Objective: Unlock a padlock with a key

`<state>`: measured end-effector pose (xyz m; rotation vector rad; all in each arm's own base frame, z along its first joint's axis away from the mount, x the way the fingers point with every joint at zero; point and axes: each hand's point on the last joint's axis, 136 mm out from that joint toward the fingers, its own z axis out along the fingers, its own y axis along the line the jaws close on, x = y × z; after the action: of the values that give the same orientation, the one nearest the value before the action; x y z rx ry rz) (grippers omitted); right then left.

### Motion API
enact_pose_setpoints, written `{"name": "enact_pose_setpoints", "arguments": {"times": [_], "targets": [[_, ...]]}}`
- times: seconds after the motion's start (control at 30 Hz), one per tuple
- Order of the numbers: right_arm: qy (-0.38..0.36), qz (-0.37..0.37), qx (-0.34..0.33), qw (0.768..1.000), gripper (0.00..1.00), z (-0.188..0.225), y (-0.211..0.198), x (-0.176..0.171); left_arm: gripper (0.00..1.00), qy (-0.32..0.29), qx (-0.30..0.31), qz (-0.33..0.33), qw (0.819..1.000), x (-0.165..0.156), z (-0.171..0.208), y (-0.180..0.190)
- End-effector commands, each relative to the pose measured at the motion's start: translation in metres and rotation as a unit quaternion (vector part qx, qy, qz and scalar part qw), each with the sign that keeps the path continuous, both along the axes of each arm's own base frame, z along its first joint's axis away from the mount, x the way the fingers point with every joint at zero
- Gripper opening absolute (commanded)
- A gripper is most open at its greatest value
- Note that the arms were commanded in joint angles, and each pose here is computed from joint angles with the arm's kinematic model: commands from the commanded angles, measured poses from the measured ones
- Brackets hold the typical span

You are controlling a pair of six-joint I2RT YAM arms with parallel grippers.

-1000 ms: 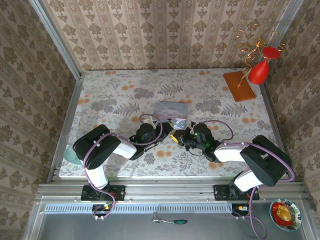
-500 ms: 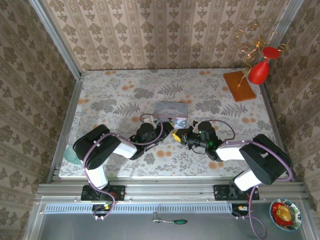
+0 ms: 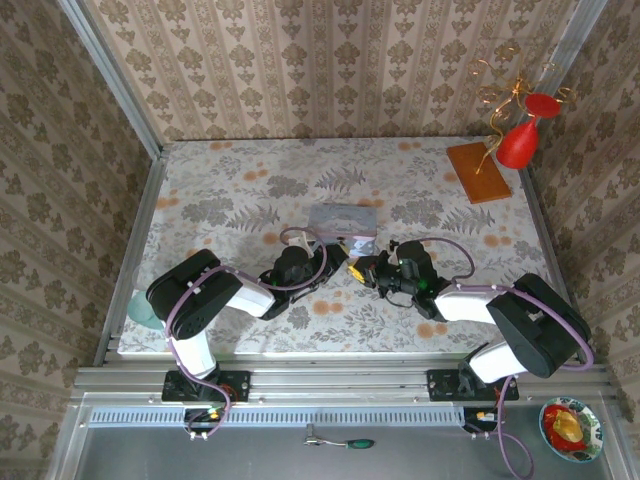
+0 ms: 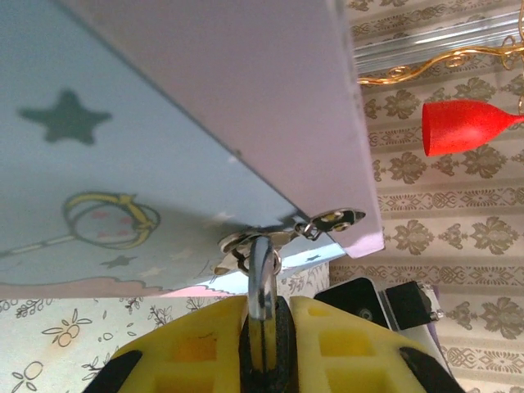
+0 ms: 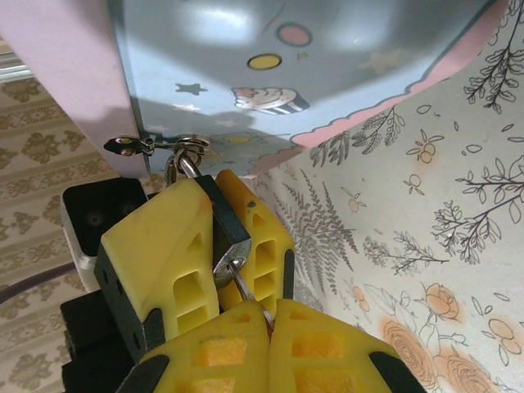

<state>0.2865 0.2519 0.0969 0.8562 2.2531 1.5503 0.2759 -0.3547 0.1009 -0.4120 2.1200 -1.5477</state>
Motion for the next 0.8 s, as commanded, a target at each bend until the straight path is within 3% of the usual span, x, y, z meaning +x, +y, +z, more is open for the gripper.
{"name": "enact_pose_setpoints", "arguments": {"times": [0.0,0.37,0.5,0.77], "targets": [[-0.094,-0.019,0.027,0.995,0.0,0.059,0.017,0.029,0.0,-0.013,-0.025,-0.144,0.989,-0.056,0.02,-0.04],[-0.051,-0.05,-0.071,0.995,0.0,0.014,-0.012,0.024,0.0,-0.002,0.003,-0.145,0.989,-0.058,0.009,-0.037],[-0.062,-0.045,-0.07,0.995,0.0,0.022,-0.012,0.022,0.01,0.003,0.009,-0.144,0.99,-0.057,0.004,-0.036],[-0.05,-0.035,-0.066,0.996,0.0,0.01,-0.008,0.011,0.16,0.006,0.025,-0.138,0.99,-0.05,-0.004,-0.032]]}}
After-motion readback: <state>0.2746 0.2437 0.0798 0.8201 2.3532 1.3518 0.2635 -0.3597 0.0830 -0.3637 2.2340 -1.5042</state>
